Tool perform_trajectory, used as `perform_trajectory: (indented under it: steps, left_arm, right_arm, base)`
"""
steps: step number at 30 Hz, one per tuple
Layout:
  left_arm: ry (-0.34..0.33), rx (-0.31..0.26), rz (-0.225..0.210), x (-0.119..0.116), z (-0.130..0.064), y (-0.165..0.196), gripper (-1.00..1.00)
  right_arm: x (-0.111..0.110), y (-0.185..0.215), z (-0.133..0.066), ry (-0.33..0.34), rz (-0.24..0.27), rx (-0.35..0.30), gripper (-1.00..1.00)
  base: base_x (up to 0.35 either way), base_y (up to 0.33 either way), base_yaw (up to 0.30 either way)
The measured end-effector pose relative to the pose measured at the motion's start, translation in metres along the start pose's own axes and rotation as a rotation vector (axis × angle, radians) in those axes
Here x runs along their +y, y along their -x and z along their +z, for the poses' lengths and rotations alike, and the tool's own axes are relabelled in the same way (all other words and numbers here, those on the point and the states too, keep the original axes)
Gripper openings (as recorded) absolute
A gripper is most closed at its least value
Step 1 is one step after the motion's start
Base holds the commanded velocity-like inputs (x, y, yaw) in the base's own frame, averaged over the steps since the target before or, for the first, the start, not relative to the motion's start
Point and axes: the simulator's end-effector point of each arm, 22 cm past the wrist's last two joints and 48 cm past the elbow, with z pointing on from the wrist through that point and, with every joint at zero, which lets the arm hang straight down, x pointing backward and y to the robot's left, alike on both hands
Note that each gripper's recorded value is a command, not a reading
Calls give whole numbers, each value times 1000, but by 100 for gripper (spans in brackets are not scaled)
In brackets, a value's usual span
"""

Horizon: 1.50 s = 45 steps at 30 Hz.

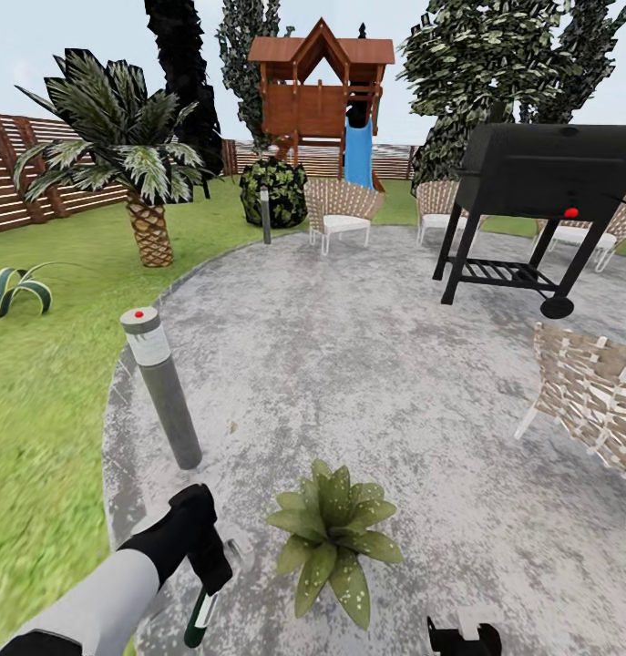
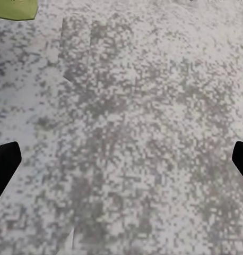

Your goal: Pick up the pesticide atomizer in the garden and spray insectifuge to fully cover both potted plants in the garden.

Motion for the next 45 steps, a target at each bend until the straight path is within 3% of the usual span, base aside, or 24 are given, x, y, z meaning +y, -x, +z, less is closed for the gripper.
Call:
perform_trajectory:
  steps: [4, 6, 8, 11, 20, 28, 45]
  left_arm:
    - [-4, 27, -13, 4, 6, -14, -100]
    - [6, 60, -7, 7, 19, -32, -100]
    - [6, 47, 6, 5, 26, -30, -100]
    - [-1, -5, -10, -1, 29, -16, -100]
    - [9, 24, -38, 8, 39, -44, -100]
    - [38, 8, -32, 11, 37, -34, -100]
    - [43, 1, -39, 16, 28, -28, -100]
  right_arm:
    - [0, 0, 0, -1, 1, 0, 100]
    - [0, 0, 0, -1, 1, 0, 100]
    - [0, 0, 0, -1, 1, -1, 100]
    - [0, 0, 0, 0, 0, 0, 100]
    - [0, 0, 0, 0, 0, 0, 100]
    - [0, 0, 0, 0, 0, 0, 100]
    - [0, 0, 0, 0, 0, -1, 100]
  base:
    - [0, 0, -245]
    - [0, 0, -282]
    - [0, 0, -189]
    - [0, 0, -24]
    - [0, 0, -1]
    - [-175, 76, -137]
    - [-13, 296, -264]
